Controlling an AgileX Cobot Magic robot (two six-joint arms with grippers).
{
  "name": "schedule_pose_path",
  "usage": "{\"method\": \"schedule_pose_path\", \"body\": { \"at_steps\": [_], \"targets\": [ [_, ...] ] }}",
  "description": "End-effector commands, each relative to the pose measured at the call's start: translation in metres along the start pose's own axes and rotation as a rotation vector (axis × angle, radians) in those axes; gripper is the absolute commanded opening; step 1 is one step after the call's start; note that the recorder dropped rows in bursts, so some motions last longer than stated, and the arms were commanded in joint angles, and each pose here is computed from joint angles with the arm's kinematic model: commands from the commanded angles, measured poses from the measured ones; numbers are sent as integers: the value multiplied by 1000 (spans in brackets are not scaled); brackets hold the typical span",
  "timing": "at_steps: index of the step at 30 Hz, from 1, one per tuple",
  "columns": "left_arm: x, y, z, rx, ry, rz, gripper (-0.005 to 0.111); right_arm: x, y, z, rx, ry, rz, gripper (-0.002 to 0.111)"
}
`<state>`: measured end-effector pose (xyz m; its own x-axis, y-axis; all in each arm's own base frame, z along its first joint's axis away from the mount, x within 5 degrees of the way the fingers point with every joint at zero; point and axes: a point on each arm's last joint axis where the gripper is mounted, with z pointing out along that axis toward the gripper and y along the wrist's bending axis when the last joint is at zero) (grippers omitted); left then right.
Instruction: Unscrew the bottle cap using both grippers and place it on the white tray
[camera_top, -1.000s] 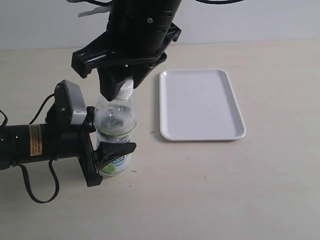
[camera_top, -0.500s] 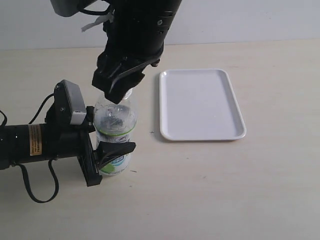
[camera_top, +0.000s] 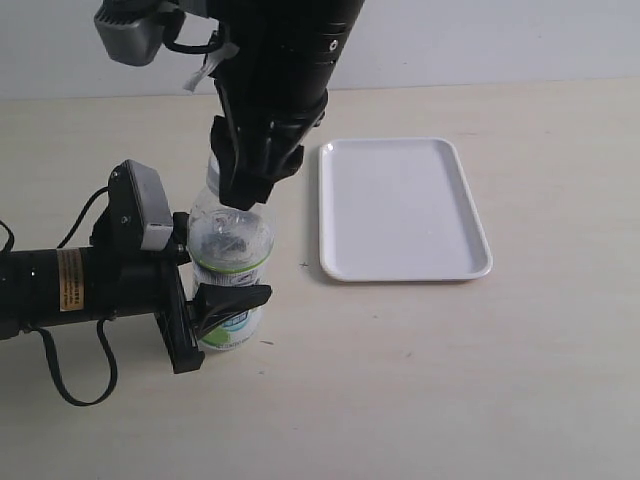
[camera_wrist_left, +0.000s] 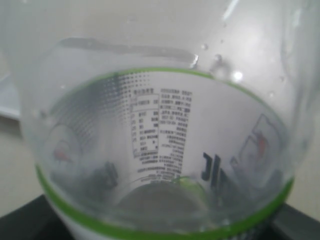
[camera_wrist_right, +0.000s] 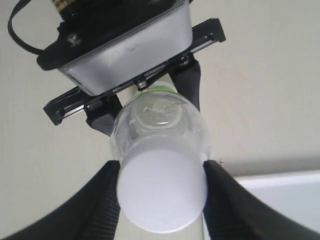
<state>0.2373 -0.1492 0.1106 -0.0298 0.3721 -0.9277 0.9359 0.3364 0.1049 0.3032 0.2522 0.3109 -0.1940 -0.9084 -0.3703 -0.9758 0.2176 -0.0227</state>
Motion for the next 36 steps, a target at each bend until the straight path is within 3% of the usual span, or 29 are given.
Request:
{"method": "schedule_pose_path", "body": {
  "at_steps": [1, 9, 20, 29, 36],
  "targets": [
    [-4, -1, 0, 5, -16, 10, 0, 0, -1, -1, 15, -4, -81, 0],
    [-4, -1, 0, 5, -16, 10, 0, 0, -1, -1, 16, -3, -198, 0],
    [-4, -1, 0, 5, -16, 10, 0, 0, -1, -1, 16, -3, -202, 2],
    [-4, -1, 0, 5, -16, 10, 0, 0, -1, -1, 16, -3, -202, 39],
    [-4, -1, 0, 5, -16, 10, 0, 0, -1, -1, 16, -3, -200, 60]
  ]
}}
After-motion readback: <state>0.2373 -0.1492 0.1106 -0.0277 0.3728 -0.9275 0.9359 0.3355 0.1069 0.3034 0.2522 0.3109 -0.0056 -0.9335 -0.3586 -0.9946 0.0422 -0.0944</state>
